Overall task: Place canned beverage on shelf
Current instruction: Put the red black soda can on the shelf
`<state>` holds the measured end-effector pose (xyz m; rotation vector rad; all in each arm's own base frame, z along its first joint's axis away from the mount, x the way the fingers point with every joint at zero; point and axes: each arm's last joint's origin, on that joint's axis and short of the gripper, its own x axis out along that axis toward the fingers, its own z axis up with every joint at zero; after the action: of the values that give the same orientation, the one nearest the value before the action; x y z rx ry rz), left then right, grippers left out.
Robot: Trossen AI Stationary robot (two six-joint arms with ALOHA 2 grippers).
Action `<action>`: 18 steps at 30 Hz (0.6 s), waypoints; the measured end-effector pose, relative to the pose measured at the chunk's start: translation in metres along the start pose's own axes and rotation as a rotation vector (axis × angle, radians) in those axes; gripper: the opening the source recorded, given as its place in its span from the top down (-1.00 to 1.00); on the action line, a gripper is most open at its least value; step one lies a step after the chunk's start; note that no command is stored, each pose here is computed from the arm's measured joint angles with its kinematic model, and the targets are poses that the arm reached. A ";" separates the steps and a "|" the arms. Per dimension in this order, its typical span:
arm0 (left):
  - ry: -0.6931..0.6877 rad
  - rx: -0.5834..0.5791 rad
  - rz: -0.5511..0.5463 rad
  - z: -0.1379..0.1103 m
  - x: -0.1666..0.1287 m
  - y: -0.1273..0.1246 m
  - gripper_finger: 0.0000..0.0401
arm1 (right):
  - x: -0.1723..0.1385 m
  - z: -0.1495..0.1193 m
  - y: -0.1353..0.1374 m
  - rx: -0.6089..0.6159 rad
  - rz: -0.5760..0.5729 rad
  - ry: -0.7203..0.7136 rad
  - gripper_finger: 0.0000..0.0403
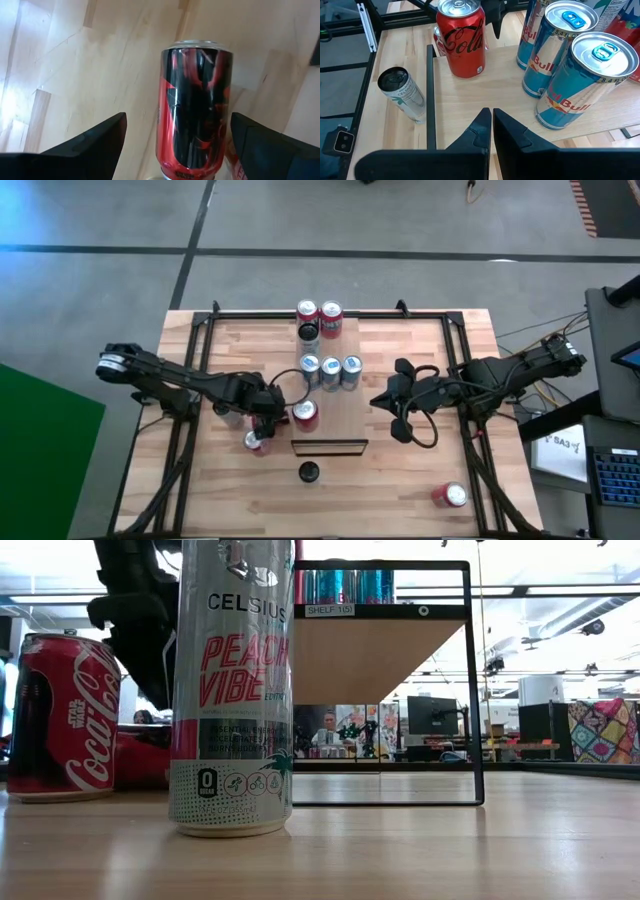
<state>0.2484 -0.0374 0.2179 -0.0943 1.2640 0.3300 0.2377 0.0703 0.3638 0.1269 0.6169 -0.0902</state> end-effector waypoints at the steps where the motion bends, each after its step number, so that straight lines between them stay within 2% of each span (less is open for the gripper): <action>1: -0.005 -0.002 -0.003 0.000 -0.002 0.001 -0.60 | 0.000 0.000 0.000 0.000 0.000 0.000 0.96; 5: -0.025 -0.007 -0.012 -0.004 -0.007 0.003 -0.60 | 0.000 0.000 0.000 0.000 0.000 0.000 0.96; 11: -0.018 -0.031 0.004 -0.023 -0.003 0.003 -0.60 | 0.000 0.000 0.000 -0.001 0.000 0.000 0.96; 18: -0.092 -0.012 -0.029 -0.032 -0.001 -0.002 -0.59 | 0.000 0.000 0.000 0.000 -0.001 0.000 0.96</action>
<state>0.2193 -0.0476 0.2083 -0.1067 1.1684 0.3140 0.2378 0.0702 0.3637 0.1262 0.6169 -0.0908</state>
